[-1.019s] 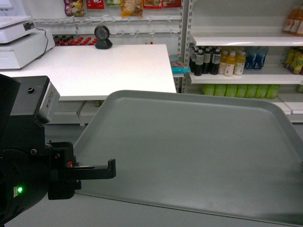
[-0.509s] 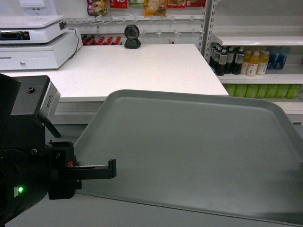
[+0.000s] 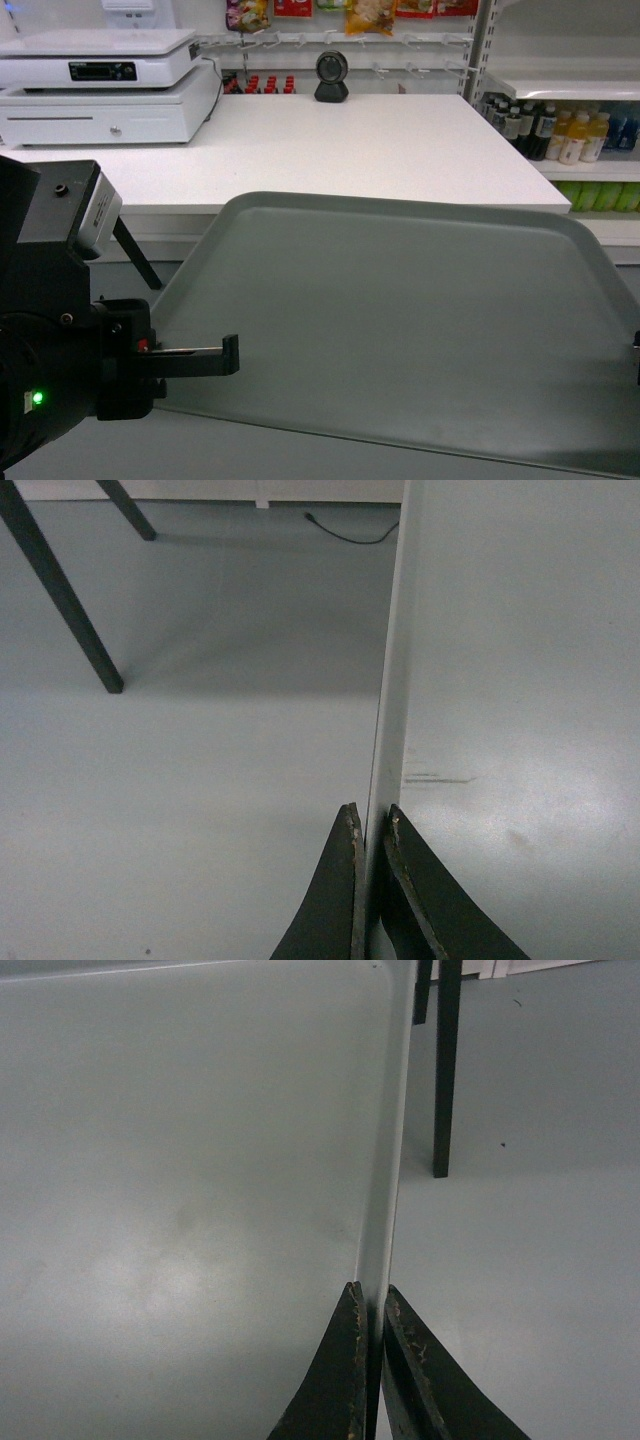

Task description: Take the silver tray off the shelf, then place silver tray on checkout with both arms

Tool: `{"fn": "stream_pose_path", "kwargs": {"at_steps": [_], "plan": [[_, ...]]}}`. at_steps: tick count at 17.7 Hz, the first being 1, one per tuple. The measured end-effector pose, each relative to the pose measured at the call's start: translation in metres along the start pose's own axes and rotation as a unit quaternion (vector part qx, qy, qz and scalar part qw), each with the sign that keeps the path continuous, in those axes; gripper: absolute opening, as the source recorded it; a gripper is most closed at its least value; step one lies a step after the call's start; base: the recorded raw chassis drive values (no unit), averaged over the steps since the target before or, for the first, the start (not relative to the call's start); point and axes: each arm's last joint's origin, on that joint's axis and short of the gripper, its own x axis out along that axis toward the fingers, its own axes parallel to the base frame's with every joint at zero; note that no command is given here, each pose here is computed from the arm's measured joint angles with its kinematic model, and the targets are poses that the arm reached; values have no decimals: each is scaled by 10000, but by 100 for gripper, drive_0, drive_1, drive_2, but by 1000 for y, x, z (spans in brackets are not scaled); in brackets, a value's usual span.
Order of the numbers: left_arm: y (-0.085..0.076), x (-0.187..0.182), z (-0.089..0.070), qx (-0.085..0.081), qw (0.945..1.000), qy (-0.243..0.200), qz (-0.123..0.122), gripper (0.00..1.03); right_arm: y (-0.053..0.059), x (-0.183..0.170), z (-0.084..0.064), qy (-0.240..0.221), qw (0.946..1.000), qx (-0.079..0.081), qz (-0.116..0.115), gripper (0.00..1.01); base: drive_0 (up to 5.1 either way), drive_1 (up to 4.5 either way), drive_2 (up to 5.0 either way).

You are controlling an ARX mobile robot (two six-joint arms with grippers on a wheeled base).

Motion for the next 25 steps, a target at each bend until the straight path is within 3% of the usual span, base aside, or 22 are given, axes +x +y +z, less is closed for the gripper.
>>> {"fn": "stream_pose_path", "kwargs": {"at_steps": [25], "plan": [[-1,-1,0,0,10000,-36,-23,3,0,0,0,-7,10000,10,-21,3,-490,255,255]]}}
